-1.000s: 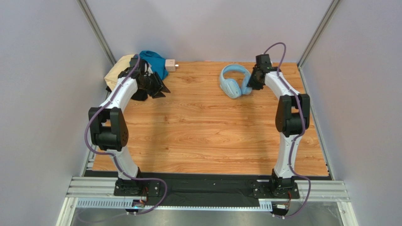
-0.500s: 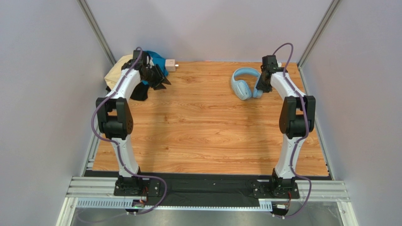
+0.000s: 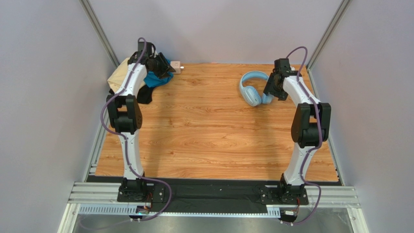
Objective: Fold and stack the t-shirts
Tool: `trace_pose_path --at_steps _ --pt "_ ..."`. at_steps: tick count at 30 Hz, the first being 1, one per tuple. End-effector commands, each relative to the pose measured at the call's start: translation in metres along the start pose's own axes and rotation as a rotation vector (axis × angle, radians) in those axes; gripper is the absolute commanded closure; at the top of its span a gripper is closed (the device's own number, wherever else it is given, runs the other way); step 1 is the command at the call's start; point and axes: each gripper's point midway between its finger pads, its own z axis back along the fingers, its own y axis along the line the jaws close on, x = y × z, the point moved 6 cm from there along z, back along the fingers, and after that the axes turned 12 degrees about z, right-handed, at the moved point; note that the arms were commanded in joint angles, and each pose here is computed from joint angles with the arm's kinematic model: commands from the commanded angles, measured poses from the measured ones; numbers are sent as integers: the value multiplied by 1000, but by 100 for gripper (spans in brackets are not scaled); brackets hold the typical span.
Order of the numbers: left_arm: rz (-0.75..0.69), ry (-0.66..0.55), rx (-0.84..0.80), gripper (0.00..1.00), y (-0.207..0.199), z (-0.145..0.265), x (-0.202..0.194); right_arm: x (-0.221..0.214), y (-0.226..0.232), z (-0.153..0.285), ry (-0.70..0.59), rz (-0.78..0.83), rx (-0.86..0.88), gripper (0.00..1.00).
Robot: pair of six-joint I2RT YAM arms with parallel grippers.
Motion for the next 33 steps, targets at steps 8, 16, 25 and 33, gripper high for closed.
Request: trace_pose_path --at_steps 8,16,25,33 --pt "-130 -63 -14 51 -26 -86 -28 10 2 79 -123 -53 178 25" --pt "-199 -309 -57 50 -52 -88 7 -16 5 108 -131 -70 292 24" --pt "-96 -533 -49 48 -55 -103 39 -49 1 119 -111 -69 329 24" --pt "-18 -595 -1 46 -39 -113 50 -70 -2 122 -77 -77 331 24"
